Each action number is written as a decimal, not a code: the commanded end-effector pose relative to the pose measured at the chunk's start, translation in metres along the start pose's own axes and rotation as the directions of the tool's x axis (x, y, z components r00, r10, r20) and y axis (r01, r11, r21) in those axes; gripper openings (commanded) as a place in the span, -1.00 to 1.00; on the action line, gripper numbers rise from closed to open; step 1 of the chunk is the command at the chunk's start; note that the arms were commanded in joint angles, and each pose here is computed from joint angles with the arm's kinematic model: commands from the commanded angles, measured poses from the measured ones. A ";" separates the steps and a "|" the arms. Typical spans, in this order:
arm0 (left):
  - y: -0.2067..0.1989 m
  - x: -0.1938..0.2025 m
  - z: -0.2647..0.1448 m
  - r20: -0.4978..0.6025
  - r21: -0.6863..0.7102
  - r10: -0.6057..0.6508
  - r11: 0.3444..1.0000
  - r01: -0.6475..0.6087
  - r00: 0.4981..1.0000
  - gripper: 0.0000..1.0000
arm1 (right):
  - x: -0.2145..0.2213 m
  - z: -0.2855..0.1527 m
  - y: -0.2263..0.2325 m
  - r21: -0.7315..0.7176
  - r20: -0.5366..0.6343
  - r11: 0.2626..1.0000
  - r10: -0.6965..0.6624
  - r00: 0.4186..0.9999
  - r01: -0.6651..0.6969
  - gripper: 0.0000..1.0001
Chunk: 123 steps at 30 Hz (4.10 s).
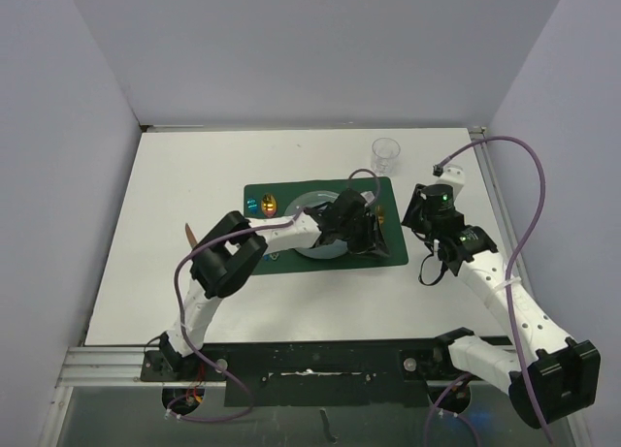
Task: Set the dinner table for one person
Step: Place the fork on the napkin, then adjust the fork on the napkin.
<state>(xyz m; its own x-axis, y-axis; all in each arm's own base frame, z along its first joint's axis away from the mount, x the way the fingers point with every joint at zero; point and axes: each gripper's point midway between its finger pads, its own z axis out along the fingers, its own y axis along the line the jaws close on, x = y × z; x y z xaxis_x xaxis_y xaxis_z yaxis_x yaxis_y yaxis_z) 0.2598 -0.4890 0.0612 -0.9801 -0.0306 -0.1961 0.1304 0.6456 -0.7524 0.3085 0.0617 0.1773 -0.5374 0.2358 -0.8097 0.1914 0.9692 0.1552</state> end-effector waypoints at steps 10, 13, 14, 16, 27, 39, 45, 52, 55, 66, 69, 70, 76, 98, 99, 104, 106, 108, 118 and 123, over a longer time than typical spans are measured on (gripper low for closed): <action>-0.052 -0.038 -0.055 0.226 0.012 0.143 0.989 -0.149 0.964 -0.26 | 0.010 0.011 0.002 -0.008 -0.023 1.000 0.008 1.000 -0.008 -0.25; -0.063 -0.060 -0.098 0.356 -0.074 0.204 0.979 -0.190 0.912 -0.26 | 0.030 0.022 0.003 -0.010 -0.075 1.000 0.004 0.997 -0.005 -0.27; -0.067 -0.066 -0.113 0.392 -0.093 0.220 0.976 -0.199 0.893 -0.26 | 0.035 0.026 0.005 -0.016 -0.091 1.000 0.003 0.996 -0.004 -0.27; -0.074 -0.074 -0.138 0.451 -0.124 0.240 0.971 -0.206 0.860 -0.25 | 0.043 0.032 0.010 -0.032 -0.120 0.999 -0.002 0.993 -0.002 -0.28; -0.063 -0.097 -0.251 0.693 -0.280 0.276 0.954 -0.105 0.666 -0.23 | 0.080 0.061 0.041 -0.067 -0.223 0.997 -0.063 0.973 0.049 -0.35; -0.034 -0.095 -0.310 0.768 -0.370 0.311 0.929 -0.008 0.560 -0.22 | 0.092 0.081 0.070 -0.014 -0.244 0.984 -0.178 0.953 0.180 -0.38; -0.028 -0.093 -0.324 0.785 -0.379 0.312 0.925 0.016 0.536 -0.22 | 0.089 0.087 0.075 -0.010 -0.239 0.984 -0.176 0.955 0.179 -0.39; -0.019 -0.093 -0.323 0.776 -0.409 0.329 0.912 0.031 0.538 -0.22 | 0.078 0.093 0.070 0.053 -0.227 0.975 -0.199 0.954 0.216 -0.39; -0.017 -0.093 -0.322 0.773 -0.415 0.333 0.909 0.033 0.541 -0.22 | 0.079 0.098 0.068 0.073 -0.234 0.969 -0.213 0.949 0.235 -0.39; -0.008 -0.091 -0.336 0.784 -0.443 0.349 0.894 0.068 0.514 -0.21 | 0.089 0.111 0.054 0.143 -0.270 0.955 -0.214 0.939 0.259 -0.39; -0.008 -0.091 -0.338 0.785 -0.444 0.350 0.893 0.071 0.511 -0.21 | 0.090 0.114 0.052 0.149 -0.274 0.955 -0.208 0.939 0.255 -0.39; -0.008 -0.091 -0.338 0.787 -0.442 0.348 0.894 0.072 0.510 -0.21 | 0.090 0.115 0.052 0.150 -0.275 0.955 -0.207 0.939 0.255 -0.40; -0.008 -0.092 -0.338 0.788 -0.441 0.348 0.894 0.072 0.507 -0.21 | 0.095 0.119 0.048 0.162 -0.290 0.952 -0.205 0.935 0.259 -0.44; -0.009 -0.095 -0.338 0.793 -0.440 0.344 0.894 0.082 0.503 -0.21 | 0.113 0.126 0.033 0.170 -0.324 0.958 -0.169 0.931 0.233 -0.80; -0.008 -0.095 -0.338 0.793 -0.439 0.343 0.895 0.082 0.504 -0.21 | 0.114 0.125 0.032 0.171 -0.325 0.957 -0.168 0.931 0.233 -0.72; -0.008 -0.096 -0.334 0.790 -0.436 0.340 0.896 0.079 0.510 -0.20 | 0.119 0.123 0.027 0.155 -0.333 0.966 -0.147 0.931 0.208 -0.60; -0.008 -0.096 -0.333 0.790 -0.436 0.339 0.896 0.080 0.510 -0.21 | 0.122 0.124 0.024 0.139 -0.339 0.974 -0.124 0.932 0.180 -0.60; -0.008 -0.096 -0.334 0.791 -0.435 0.338 0.897 0.082 0.510 -0.21 | 0.127 0.126 0.022 0.120 -0.348 0.981 -0.102 0.932 0.152 -0.60; 0.000 -0.098 -0.333 0.792 -0.432 0.326 0.896 0.098 0.516 -0.20 | 0.139 0.133 0.024 0.080 -0.374 0.990 -0.076 0.924 0.114 -0.94; 0.004 -0.100 -0.328 0.784 -0.438 0.323 0.893 0.103 0.530 -0.20 | 0.131 0.134 0.028 0.065 -0.356 0.992 -0.082 0.931 0.113 -1.00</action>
<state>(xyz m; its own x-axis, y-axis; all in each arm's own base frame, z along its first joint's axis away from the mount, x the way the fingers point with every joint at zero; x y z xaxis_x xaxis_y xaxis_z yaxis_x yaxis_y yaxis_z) 0.3057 -0.2320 0.2819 -0.3650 -0.3839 -0.8482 -0.0479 0.9176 -0.3947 0.3602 0.1101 0.0152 -0.7846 0.1659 -0.5974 0.1936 0.9809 0.0182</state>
